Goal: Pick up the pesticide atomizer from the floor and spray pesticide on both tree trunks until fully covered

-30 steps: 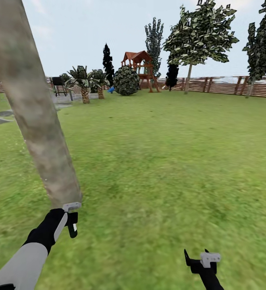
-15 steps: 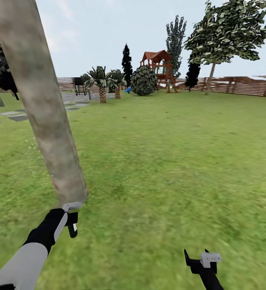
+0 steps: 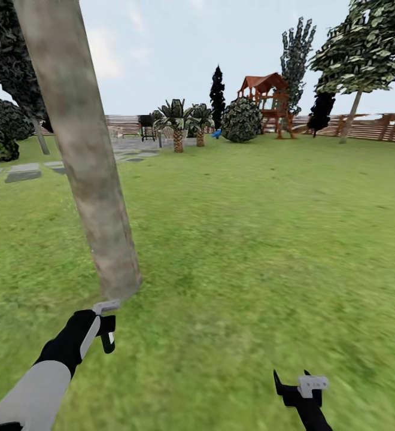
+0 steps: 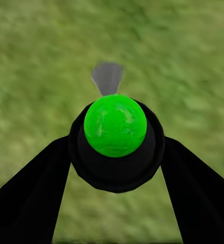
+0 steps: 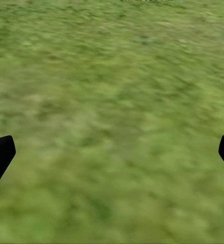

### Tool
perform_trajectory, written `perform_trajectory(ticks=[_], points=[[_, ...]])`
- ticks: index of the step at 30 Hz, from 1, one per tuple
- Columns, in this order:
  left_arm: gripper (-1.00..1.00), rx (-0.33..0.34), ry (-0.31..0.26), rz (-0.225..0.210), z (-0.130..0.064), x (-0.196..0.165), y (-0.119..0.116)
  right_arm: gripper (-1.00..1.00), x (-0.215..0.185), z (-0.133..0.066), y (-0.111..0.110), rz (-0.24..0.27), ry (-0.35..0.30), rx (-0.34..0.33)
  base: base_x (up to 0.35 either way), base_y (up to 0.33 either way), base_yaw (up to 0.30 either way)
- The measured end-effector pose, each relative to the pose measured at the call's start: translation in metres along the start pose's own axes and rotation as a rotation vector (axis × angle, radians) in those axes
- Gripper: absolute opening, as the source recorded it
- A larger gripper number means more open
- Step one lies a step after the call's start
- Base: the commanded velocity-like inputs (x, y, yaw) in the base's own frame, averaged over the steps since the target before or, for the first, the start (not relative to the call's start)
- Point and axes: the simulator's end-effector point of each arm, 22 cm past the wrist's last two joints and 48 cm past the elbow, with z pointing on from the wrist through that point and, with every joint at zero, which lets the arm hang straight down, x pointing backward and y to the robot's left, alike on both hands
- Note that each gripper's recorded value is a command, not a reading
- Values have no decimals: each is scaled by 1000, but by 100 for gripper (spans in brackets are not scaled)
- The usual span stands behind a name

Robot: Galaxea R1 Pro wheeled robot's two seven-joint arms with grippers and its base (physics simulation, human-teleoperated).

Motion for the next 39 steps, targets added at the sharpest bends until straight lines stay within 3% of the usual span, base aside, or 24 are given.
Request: perform_trajectory(ticks=[11,17,21,26,29,33,39], points=[[-100,-3,-1,0,0,0,2,100,0,0,0,0,0,0,64,-272,277],[-100,-7,-7,3,1,1,3,100,-1,0,-1,-1,-1,2,14,-36,128],[-100,-26,-1,23,3,5,12,100,-1,0,-4,-5,-1,4,0,-1,4],[-100,-52,-43,66,4,-2,15,100,-1,0,-4,-5,-1,3,29,0,0],[-100,-54,-47,71,3,-4,14,100,-1,0,-4,-5,-1,3,271,0,0],[-100,-32,-56,66,0,-11,-2,100,-1,0,-4,-5,-1,3,332,0,37],[-100,27,-59,66,-4,-11,-44,100,-1,0,-4,-5,-1,3,181,0,163]])
